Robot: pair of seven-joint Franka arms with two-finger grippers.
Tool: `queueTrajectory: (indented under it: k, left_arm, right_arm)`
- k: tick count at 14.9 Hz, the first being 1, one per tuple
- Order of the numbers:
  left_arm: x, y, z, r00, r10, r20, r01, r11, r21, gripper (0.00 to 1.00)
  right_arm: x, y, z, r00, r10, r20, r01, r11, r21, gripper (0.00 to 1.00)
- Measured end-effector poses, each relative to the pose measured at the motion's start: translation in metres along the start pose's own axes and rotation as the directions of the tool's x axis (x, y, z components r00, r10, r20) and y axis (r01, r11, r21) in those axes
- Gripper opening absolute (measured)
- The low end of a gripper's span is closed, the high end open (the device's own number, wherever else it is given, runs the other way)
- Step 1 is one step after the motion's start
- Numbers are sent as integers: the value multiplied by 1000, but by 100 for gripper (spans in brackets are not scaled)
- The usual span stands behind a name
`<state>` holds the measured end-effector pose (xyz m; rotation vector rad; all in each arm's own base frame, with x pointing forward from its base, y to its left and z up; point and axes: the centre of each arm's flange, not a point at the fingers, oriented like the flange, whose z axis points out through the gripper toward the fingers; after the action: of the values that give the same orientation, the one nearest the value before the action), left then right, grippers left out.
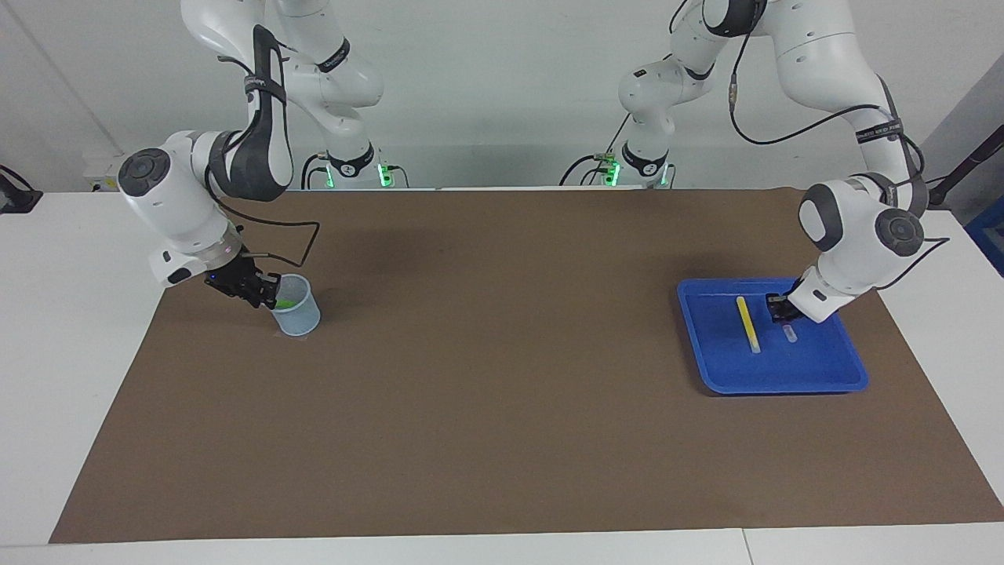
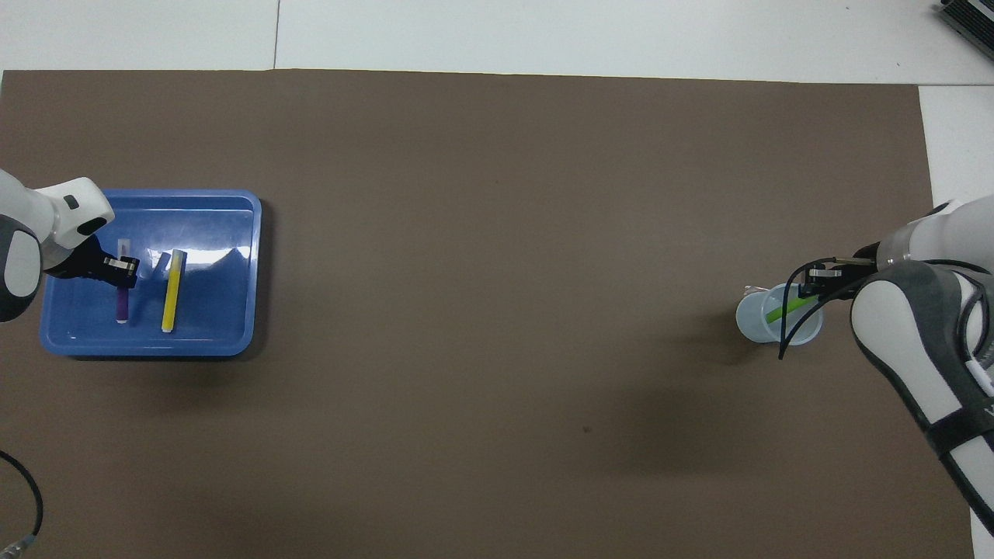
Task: Right arm passes pens to left for tray arrangement
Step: 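Lower the purple pen into the tray and open the left gripper, then lift the green pen from the cup with the right gripper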
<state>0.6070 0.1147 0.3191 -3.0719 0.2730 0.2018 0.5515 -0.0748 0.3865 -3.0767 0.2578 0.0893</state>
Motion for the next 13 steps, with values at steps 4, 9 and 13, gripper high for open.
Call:
queueTrajectory:
  k: [4,9,13]
  left_arm:
    - [-1,-25,15,998,-51,-47,51,999,-1,19]
    - [0,-30,22,992,-89,-90,90,996,2,38]
    - [-1,-29,23,990,-112,-87,111,994,-20,83]
  right_arm:
    - [1,-2,-4,1000,-2,-4,2,1000,2,19]
    - [1,-9,-18,999,-33,40,33,999,3,19]
    - [5,-41,-74,995,-99,20,99,995,-1,19]
